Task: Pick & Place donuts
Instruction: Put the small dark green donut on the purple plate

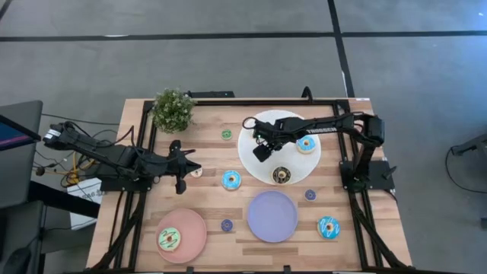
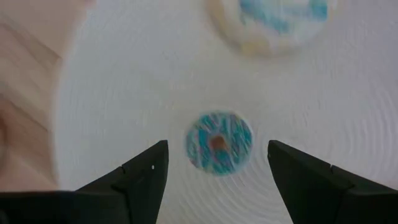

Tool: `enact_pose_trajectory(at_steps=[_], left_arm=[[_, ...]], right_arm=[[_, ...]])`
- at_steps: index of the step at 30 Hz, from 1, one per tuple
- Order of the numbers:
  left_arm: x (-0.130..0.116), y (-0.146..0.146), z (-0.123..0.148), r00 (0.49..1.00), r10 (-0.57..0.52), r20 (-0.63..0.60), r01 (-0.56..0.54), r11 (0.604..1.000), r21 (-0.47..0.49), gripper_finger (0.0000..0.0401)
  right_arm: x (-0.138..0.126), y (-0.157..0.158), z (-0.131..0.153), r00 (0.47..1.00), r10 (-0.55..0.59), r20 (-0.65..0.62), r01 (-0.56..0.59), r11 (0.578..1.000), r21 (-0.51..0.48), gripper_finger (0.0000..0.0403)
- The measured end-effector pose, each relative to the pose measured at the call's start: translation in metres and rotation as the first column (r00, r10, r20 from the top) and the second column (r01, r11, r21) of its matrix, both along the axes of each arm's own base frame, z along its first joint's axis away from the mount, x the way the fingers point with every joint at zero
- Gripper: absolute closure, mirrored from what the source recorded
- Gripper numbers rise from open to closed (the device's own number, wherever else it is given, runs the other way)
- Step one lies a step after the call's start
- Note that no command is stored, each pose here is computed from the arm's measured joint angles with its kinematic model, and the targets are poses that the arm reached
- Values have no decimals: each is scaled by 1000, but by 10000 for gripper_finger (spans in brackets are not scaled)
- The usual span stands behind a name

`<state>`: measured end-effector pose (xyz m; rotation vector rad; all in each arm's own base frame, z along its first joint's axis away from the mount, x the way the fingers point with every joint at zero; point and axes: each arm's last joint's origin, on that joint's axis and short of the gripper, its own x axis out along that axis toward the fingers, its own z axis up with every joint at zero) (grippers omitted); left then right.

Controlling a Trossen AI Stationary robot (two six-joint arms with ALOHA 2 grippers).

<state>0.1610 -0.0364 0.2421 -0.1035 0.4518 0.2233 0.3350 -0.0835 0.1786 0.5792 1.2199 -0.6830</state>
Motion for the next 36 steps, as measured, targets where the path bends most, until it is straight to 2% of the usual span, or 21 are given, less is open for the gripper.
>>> enact_pose_trajectory(at_steps=[3,5,7,9,15,26,29,36], left_arm=[[0,0,0,1000,-1,-1,1,1000,0,401],[0,0,0,1000,-4,-1,4,1000,-1,401],[0,0,0,1000,-3,-3,3,1000,0,401],[0,0,0,1000,-3,-2,3,1000,1,401],[0,0,0,1000,0,-3,0,1000,3,401],[0,0,0,1000,-2,-3,2,1000,2,401],[0,0,0,1000,-2,-3,2,1000,1,401],[0,0,0,1000,-2,-1,2,1000,0,401]], right_arm=[[9,0,-7,999,-1,32,1,1000,-7,137],[4,0,-12,1000,-6,-18,6,1000,11,137],[11,-1,-17,1000,-7,10,7,1000,11,137],[8,1,-25,999,-3,-44,4,1000,27,137],[13,0,-43,998,3,-69,0,999,54,137],[15,4,-40,999,4,-52,-2,1000,26,140],[15,4,-40,999,3,-51,-1,1000,26,153],[14,4,-40,998,-5,-58,7,1000,29,212]])
